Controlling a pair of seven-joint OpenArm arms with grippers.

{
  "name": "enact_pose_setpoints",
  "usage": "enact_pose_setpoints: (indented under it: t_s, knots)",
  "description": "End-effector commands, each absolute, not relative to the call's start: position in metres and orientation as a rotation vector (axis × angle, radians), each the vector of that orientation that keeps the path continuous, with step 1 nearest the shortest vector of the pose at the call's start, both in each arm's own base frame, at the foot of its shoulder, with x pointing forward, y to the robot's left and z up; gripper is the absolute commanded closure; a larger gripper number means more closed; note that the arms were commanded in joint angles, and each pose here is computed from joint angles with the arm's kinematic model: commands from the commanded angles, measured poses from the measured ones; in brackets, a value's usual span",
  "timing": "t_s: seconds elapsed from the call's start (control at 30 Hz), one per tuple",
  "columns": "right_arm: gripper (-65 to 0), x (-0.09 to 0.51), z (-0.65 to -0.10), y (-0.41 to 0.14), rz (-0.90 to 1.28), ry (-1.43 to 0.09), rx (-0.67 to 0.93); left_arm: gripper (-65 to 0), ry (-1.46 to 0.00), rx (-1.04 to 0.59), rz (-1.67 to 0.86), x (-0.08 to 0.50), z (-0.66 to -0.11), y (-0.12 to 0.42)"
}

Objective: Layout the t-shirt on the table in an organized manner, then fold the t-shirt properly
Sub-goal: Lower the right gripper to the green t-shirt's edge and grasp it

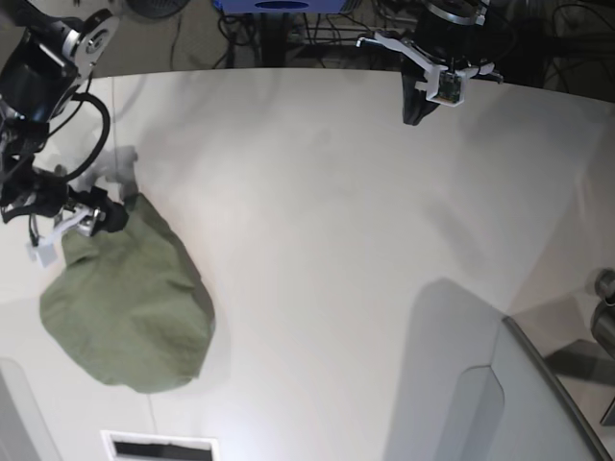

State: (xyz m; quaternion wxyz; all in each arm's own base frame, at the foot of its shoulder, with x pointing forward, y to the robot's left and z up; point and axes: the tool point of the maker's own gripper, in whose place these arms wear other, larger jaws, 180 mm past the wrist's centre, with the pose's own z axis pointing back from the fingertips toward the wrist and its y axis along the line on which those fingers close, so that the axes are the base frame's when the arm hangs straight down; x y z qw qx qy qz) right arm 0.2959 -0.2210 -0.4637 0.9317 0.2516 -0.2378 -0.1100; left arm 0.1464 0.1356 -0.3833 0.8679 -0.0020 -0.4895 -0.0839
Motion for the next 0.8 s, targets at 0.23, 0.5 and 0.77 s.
enact_pose_setpoints:
  t_s: [0.23,0.5,0.77]
  knots:
    - [-41.4,0.329,-0.462,-0.223,-0.288,-0.567,0.591,-3.1,-1.047,0.002,-0.172,0.147,-0.377,0.137]
    - [-40.8,0.331,-0.467,-0.23,-0.325,-0.582,0.597,-3.1,-1.046,0.002,-0.172,0.147,-0.378,0.137]
    - [0.0,0.339,-0.461,-0.228,-0.315,-0.595,0.604,-3.1,-1.044,0.002,-0.172,0.146,-0.378,0.137]
